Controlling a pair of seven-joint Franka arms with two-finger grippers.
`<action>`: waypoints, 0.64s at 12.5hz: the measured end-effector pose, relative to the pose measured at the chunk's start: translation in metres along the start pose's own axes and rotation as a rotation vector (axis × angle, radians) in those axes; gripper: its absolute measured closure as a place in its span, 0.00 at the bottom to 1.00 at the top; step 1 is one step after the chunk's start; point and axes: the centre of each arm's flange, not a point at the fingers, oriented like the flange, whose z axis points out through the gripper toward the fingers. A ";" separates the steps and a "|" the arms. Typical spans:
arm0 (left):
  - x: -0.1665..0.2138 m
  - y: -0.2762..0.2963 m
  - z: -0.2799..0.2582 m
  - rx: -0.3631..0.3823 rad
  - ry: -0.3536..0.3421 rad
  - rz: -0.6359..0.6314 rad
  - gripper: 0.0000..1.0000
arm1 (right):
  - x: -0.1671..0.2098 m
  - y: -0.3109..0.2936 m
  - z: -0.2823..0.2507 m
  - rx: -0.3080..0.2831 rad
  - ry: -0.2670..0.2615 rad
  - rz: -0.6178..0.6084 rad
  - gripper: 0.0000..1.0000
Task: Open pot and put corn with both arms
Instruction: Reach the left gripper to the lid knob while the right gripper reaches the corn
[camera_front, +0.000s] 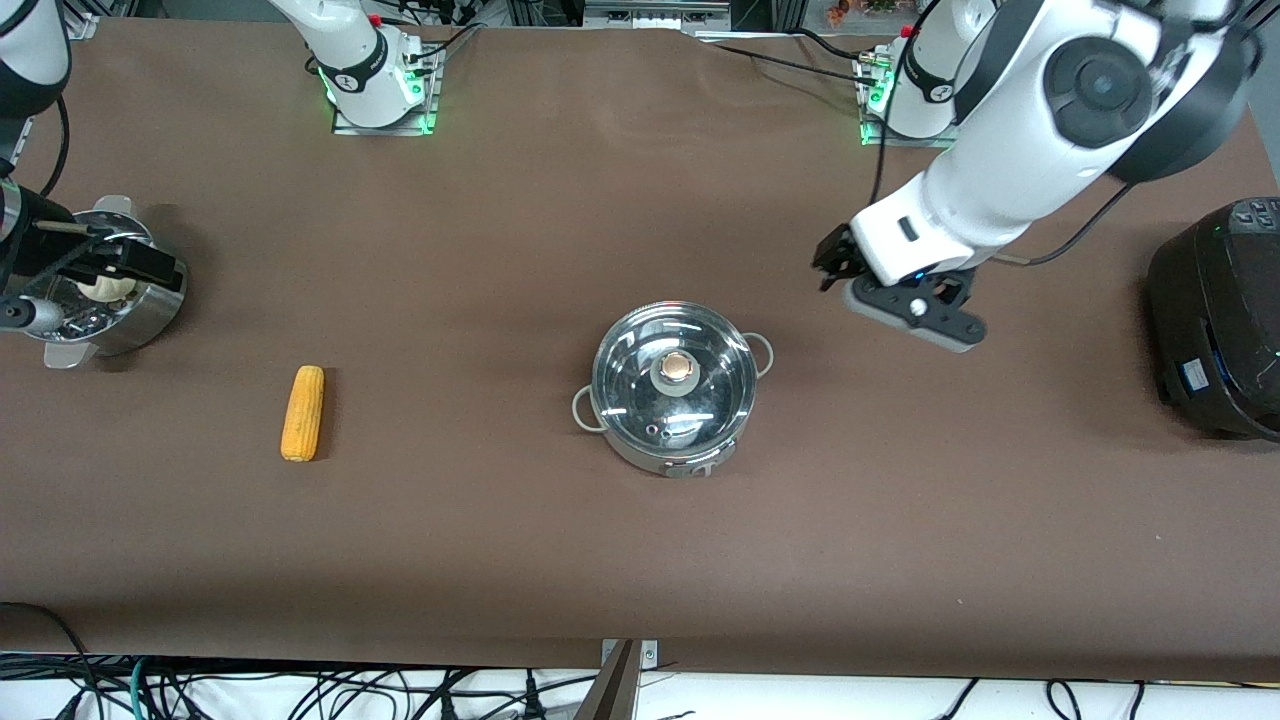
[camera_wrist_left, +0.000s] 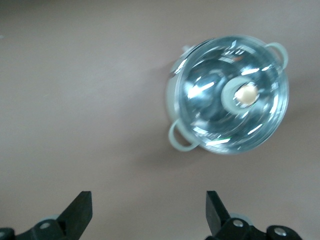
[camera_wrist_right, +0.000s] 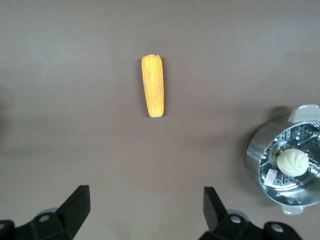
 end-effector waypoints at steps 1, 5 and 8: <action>0.008 0.008 0.017 -0.013 0.001 0.011 0.00 | 0.008 0.003 0.010 0.001 -0.003 0.006 0.00; 0.027 0.087 0.096 -0.027 0.000 0.124 0.00 | 0.052 0.014 0.082 0.006 -0.016 0.022 0.00; 0.038 0.121 0.145 -0.038 0.035 0.166 0.00 | 0.077 0.009 0.154 0.008 -0.072 0.016 0.00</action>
